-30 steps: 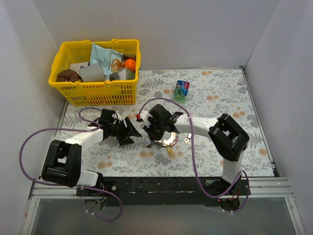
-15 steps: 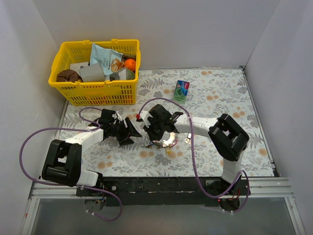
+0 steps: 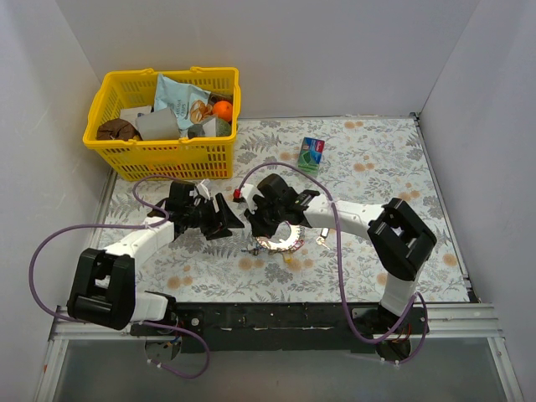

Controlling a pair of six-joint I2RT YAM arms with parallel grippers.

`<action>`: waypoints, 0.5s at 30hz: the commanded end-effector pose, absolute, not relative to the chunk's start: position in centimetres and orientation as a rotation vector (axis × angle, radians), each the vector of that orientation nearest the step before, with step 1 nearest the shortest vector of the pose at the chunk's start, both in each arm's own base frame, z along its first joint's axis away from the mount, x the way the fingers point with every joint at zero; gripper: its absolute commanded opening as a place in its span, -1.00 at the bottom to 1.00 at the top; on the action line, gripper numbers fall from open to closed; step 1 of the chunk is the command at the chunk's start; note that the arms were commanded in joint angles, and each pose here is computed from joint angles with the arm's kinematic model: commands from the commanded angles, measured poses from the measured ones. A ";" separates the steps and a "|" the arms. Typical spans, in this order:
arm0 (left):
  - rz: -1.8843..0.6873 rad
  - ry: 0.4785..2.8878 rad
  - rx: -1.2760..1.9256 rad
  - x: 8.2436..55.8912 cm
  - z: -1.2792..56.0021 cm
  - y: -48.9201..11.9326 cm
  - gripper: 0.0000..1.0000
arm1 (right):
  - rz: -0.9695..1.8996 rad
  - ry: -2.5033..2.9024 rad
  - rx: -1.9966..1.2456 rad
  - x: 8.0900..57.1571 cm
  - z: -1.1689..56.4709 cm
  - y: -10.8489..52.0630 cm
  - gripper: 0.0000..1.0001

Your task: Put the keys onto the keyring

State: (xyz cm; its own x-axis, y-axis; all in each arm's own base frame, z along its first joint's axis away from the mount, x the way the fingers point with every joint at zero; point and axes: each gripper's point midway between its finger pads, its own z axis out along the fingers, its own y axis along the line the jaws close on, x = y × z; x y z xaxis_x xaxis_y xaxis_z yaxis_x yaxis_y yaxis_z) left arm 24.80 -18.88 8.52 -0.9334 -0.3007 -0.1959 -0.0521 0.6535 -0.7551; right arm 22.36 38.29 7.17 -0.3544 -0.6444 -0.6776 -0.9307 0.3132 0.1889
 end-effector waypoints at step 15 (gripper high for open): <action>-1.197 2.478 -0.194 25.4 10.7 -19.2 0.20 | 0.729 1.985 -1.476 22.0 8.4 36.4 0.31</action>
State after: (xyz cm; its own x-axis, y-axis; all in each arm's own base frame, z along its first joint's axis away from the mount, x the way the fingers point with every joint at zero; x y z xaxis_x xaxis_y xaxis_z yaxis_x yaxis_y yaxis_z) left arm 25.17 -19.13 9.61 -0.9272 -0.2905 -0.2364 -0.0046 0.6401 -0.7683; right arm 21.53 36.25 6.66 -0.2980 -0.6813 -0.6686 -0.9499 0.2805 0.1377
